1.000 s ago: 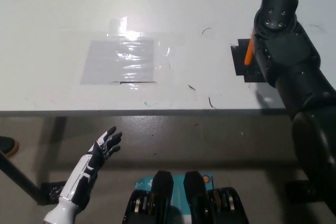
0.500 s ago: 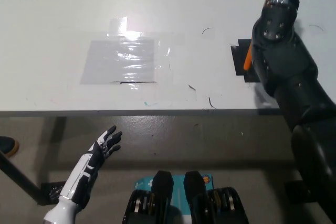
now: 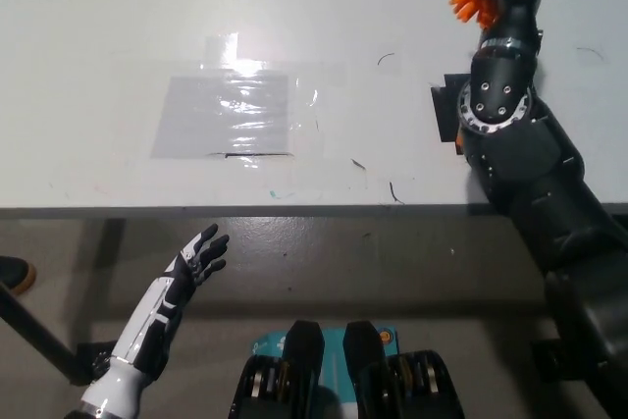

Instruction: The robot uses it right hand to pick up an extended orange duster kept in the middle of the desk and presses its handle against the desk to collapse it

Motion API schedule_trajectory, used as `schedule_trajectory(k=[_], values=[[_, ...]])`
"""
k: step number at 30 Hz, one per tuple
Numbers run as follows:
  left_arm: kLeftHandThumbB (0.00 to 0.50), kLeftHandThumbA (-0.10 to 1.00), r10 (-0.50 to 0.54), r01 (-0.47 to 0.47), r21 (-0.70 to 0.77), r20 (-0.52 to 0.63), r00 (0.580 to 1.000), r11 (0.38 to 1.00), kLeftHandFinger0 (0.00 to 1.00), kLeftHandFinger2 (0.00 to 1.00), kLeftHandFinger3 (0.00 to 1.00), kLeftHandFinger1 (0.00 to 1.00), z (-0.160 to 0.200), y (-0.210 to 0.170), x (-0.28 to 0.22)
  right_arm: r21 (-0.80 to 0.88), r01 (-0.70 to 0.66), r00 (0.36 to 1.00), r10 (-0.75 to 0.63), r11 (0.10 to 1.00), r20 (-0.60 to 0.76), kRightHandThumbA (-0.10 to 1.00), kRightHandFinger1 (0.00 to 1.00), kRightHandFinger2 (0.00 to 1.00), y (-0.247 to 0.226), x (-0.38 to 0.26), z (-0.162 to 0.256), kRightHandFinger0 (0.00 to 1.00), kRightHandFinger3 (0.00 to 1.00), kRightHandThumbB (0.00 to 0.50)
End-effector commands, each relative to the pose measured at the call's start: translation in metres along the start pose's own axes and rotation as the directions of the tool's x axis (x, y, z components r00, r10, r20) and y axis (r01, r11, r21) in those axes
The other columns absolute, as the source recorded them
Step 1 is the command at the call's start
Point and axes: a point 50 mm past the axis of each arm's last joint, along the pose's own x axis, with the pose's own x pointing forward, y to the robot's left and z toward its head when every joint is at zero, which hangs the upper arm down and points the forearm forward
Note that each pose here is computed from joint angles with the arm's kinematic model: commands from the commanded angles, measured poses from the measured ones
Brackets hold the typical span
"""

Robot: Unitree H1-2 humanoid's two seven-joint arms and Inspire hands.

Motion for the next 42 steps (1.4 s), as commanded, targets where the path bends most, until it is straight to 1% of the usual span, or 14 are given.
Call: schedule_trajectory(k=[1, 5, 7, 9, 12, 17, 21, 24, 25, 30, 33, 36, 39, 42], values=[[0.1, 1.0, -0.015, 0.013, 0.031, 0.051, 0.999, 0.999, 1.0, 1.0, 1.0, 1.0, 0.009, 0.005, 0.005, -0.048, 0.012, 1.0, -0.013, 0.999, -0.026, -0.1, 0.0, 0.41, -0.007, -0.012, -0.018, 0.0, 0.51, 0.097], [0.11, 1.0, -0.02, 0.02, 0.019, 0.048, 0.999, 1.0, 1.0, 1.0, 1.0, 1.0, 0.011, 0.005, 0.007, 0.006, -0.068, 0.982, 0.068, 0.998, -0.177, -0.1, 0.08, 0.47, -0.006, -0.031, -0.046, 0.0, 0.51, 0.133], [0.102, 1.0, -0.024, 0.023, 0.021, 0.049, 0.999, 1.0, 1.0, 1.0, 1.0, 1.0, 0.011, 0.006, 0.007, -0.028, -0.153, 0.963, 0.142, 0.988, -0.228, -0.1, 0.16, 0.57, -0.01, -0.044, -0.064, 0.0, 0.61, 0.132], [0.11, 1.0, -0.023, 0.022, 0.014, 0.042, 0.999, 1.0, 1.0, 1.0, 1.0, 1.0, 0.012, 0.006, 0.005, -0.093, -0.239, 0.903, 0.186, 0.967, -0.387, -0.1, 0.24, 0.63, -0.02, -0.062, -0.093, 0.01, 0.7, 0.161], [0.109, 1.0, -0.021, 0.02, 0.024, 0.038, 0.999, 1.0, 1.0, 1.0, 1.0, 1.0, 0.01, 0.007, 0.002, -0.121, -0.286, 0.845, 0.19, 0.951, -0.5, -0.1, 0.32, 0.64, -0.033, -0.071, -0.112, 0.05, 0.69, 0.149], [0.11, 1.0, -0.016, 0.016, 0.011, 0.035, 0.999, 1.0, 1.0, 1.0, 1.0, 1.0, 0.009, 0.007, 0.001, -0.065, -0.339, 0.734, 0.221, 0.939, -0.642, -0.1, 0.22, 0.59, -0.059, -0.076, -0.135, 0.0, 0.59, 0.127], [0.088, 1.0, -0.012, 0.011, 0.017, 0.041, 0.999, 1.0, 1.0, 1.0, 1.0, 1.0, 0.008, 0.005, 0.003, -0.027, -0.35, 0.715, 0.249, 0.936, -0.653, -0.1, 0.18, 0.56, -0.063, -0.078, -0.138, 0.0, 0.49, 0.128], [0.095, 1.0, -0.014, 0.013, 0.017, 0.038, 0.999, 1.0, 1.0, 1.0, 1.0, 1.0, 0.007, 0.003, 0.002, -0.057, -0.374, 0.752, 0.267, 0.926, -0.603, -0.1, 0.22, 0.56, -0.062, -0.077, -0.135, 0.0, 0.46, 0.139], [0.106, 1.0, -0.014, 0.013, 0.016, 0.037, 0.999, 1.0, 1.0, 1.0, 1.0, 1.0, 0.007, 0.004, 0.002, -0.068, -0.365, 0.77, 0.26, 0.929, -0.582, -0.1, 0.32, 0.64, -0.058, -0.07, -0.129, 0.04, 0.5, 0.15], [0.107, 1.0, -0.014, 0.013, 0.004, 0.036, 0.999, 1.0, 1.0, 1.0, 1.0, 1.0, 0.008, 0.005, 0.002, -0.036, -0.284, 0.892, 0.25, 0.958, -0.376, -0.1, 0.44, 0.78, -0.044, -0.008, -0.073, 0.06, 0.73, 0.118], [0.1, 1.0, -0.015, 0.015, 0.002, 0.033, 0.999, 1.0, 1.0, 1.0, 1.0, 1.0, 0.008, 0.006, 0.002, 0.001, -0.235, 0.948, 0.23, 0.972, -0.22, -0.1, 0.31, 0.66, -0.04, 0.022, -0.038, 0.0, 0.72, 0.134], [0.099, 1.0, -0.015, 0.015, 0.008, 0.028, 0.999, 1.0, 1.0, 1.0, 1.0, 1.0, 0.008, 0.006, 0.002, -0.019, -0.22, 0.975, 0.22, 0.975, 0.01, -0.1, 0.27, 0.66, -0.038, 0.062, 0.02, 0.0, 0.74, 0.134], [0.094, 1.0, -0.015, 0.015, 0.012, 0.026, 1.0, 1.0, 1.0, 1.0, 1.0, 1.0, 0.007, 0.006, 0.002, -0.055, -0.207, 0.958, 0.214, 0.977, 0.192, -0.1, 0.24, 0.6, -0.037, 0.085, 0.07, 0.0, 0.54, 0.129], [0.096, 1.0, -0.013, 0.013, 0.014, 0.029, 0.999, 1.0, 1.0, 1.0, 1.0, 1.0, 0.007, 0.006, 0.002, -0.095, -0.185, 0.926, 0.206, 0.978, 0.318, -0.1, 0.22, 0.61, -0.038, 0.096, 0.105, 0.0, 0.58, 0.142]])
